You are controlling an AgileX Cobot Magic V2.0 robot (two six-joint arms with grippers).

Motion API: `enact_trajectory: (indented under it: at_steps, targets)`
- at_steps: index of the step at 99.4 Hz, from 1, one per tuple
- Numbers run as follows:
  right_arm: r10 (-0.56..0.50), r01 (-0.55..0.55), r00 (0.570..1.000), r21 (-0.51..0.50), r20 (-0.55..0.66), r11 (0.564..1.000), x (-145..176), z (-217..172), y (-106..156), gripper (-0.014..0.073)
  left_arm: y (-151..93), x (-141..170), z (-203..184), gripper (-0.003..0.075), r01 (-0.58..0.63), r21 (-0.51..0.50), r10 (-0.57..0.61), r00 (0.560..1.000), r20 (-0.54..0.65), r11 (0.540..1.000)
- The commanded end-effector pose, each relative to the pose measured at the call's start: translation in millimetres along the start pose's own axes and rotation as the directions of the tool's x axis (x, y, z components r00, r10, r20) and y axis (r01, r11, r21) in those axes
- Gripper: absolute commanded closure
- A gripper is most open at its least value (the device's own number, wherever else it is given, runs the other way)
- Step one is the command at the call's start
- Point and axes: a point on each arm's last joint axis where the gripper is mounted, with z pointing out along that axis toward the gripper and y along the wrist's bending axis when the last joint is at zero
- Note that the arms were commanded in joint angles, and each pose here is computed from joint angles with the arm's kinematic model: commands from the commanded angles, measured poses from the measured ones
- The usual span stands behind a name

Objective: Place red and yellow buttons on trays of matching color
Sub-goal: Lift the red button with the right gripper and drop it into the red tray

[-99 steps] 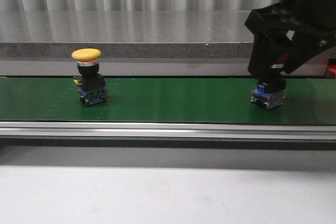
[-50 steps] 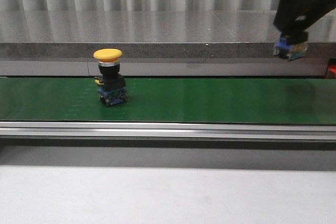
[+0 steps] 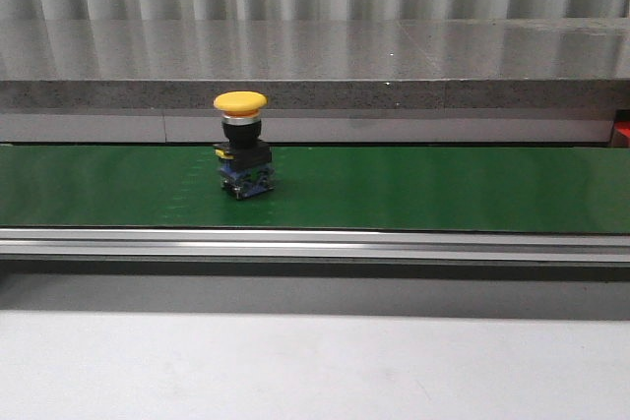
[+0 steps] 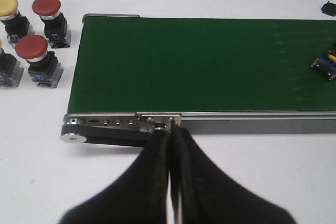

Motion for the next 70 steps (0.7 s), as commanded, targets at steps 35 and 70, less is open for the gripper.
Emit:
enact_trajectory:
  at_steps: [35,70]
  targets:
    - [0.033,-0.039,0.991,0.042,0.130,0.998,-34.8,33.3,-25.3,0.0480,-2.2,-13.6,-5.5,0.0739,0.002,0.015,-0.003,0.995,0.096,1.000]
    - [0.055,-0.058,0.993,0.029,0.105,0.998,-29.2,62.4,-26.9,0.0480,-2.2,-13.6,-5.5,0.0739,0.002,0.015,-0.003,0.995,0.096,1.000]
